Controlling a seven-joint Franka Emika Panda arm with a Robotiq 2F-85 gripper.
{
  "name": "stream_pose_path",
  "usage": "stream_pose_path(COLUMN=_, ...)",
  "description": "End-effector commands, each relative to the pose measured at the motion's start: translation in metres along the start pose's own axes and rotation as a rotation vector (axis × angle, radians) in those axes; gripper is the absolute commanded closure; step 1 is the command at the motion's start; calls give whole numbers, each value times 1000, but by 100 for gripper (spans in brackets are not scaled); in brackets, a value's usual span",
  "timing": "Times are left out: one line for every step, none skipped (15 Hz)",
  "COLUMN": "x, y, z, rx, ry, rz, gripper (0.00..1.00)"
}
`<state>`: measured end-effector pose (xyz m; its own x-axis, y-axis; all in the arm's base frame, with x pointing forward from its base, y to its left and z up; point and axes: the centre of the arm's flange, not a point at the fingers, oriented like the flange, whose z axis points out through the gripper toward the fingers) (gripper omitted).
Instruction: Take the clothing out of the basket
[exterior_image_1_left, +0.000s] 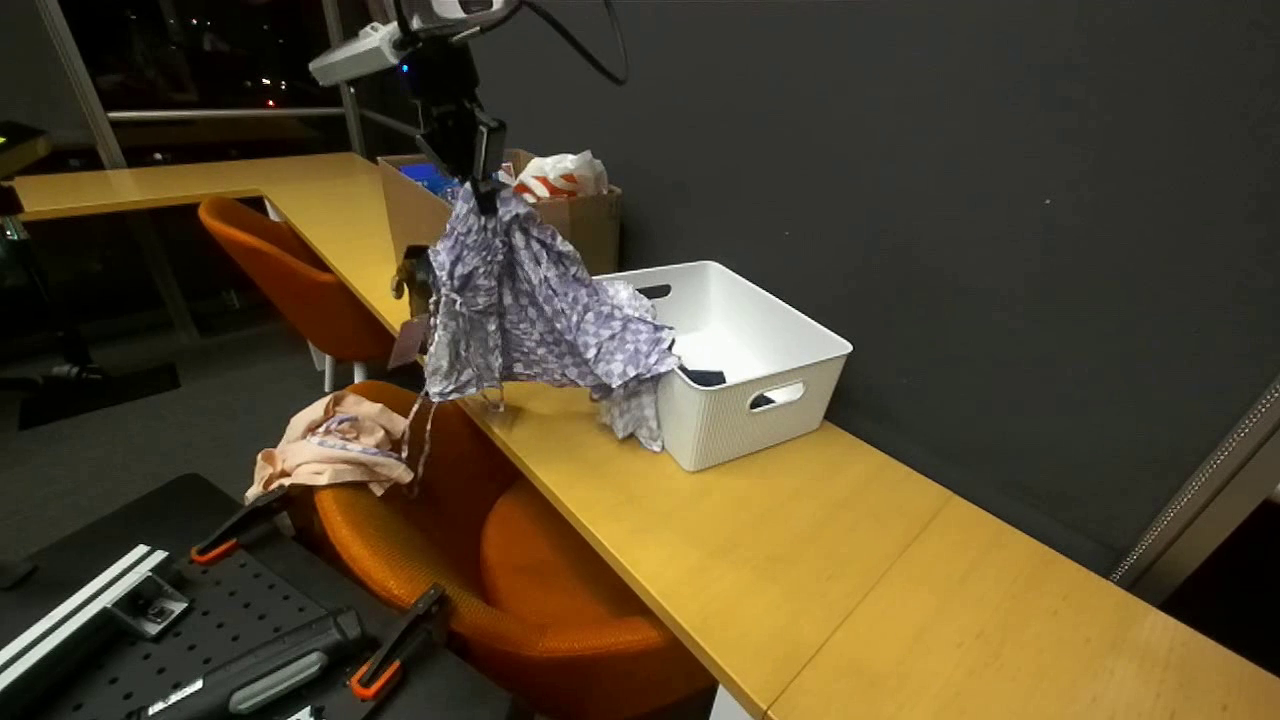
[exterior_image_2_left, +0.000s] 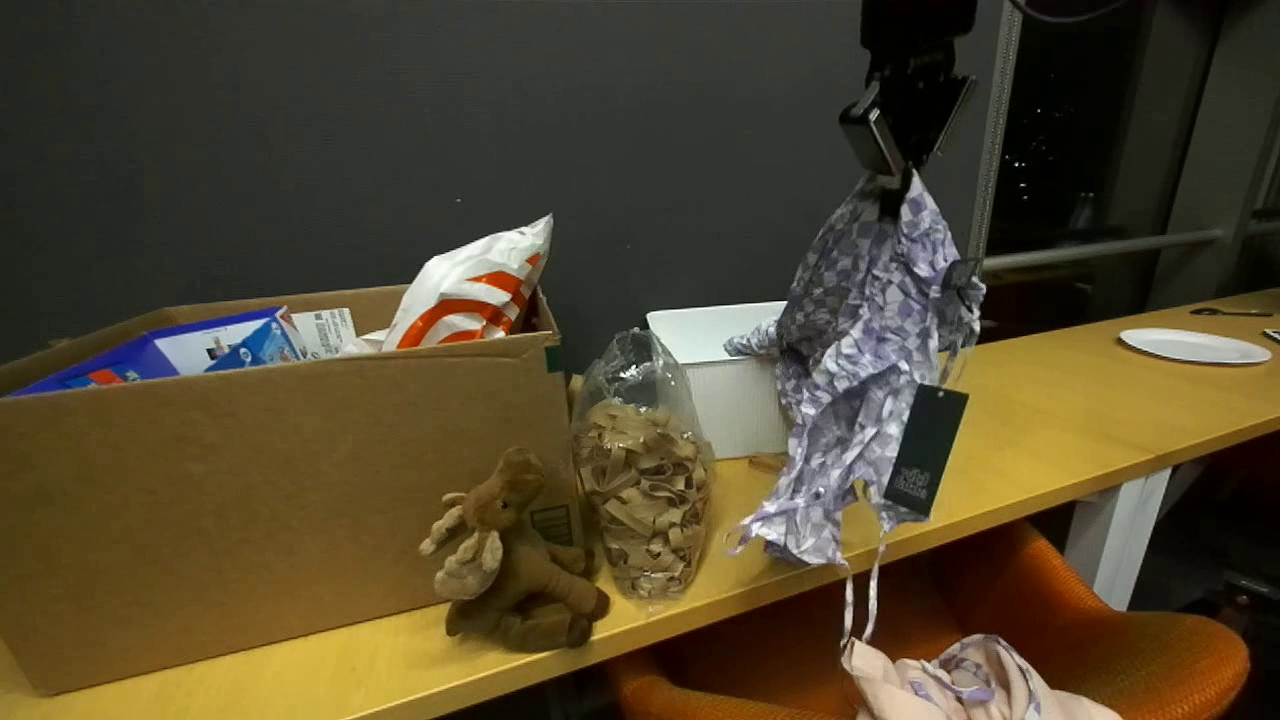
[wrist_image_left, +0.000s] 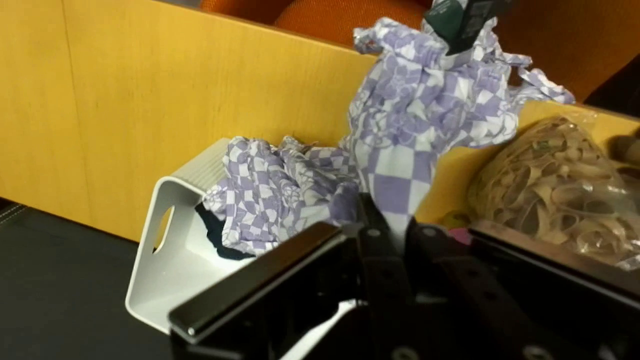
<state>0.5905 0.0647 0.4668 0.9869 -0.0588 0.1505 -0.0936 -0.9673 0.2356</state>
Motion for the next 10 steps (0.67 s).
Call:
stream_pose_path(x=0, y=-15, z=40, rx=-7, ry=-105, rz=-26, gripper=98)
stream_pose_path(x=-3, y=-25, z=50, rx=-5, ry=-134, rz=-45, gripper=98)
stream_pose_path(x=-5, y=-39, z=59, rx=3, ry=-170, rz=-72, gripper=98)
stream_pose_path(x=-8, y=-52, z=65, rx=16, ry=-202, rz=-97, gripper=98)
stream_pose_path(x=-13, y=-69, z=68, rx=38, ry=-240, rz=-137, gripper=98)
stream_pose_path(x=-18, y=-83, z=70, rx=56, ry=-273, rz=-170, gripper=98)
stream_pose_path(x=-24, y=-99, z=69, rx=73, ry=-300, rz=-206, gripper=98)
stream_pose_path(x=-30, y=-113, z=65, rx=86, ry=-318, rz=-238, gripper=98)
stream_pose_path(x=-35, y=-126, z=59, rx=103, ry=-335, rz=-267, gripper=98)
stream_pose_path(x=-40, y=-139, z=52, rx=119, ry=-356, rz=-289, gripper=98)
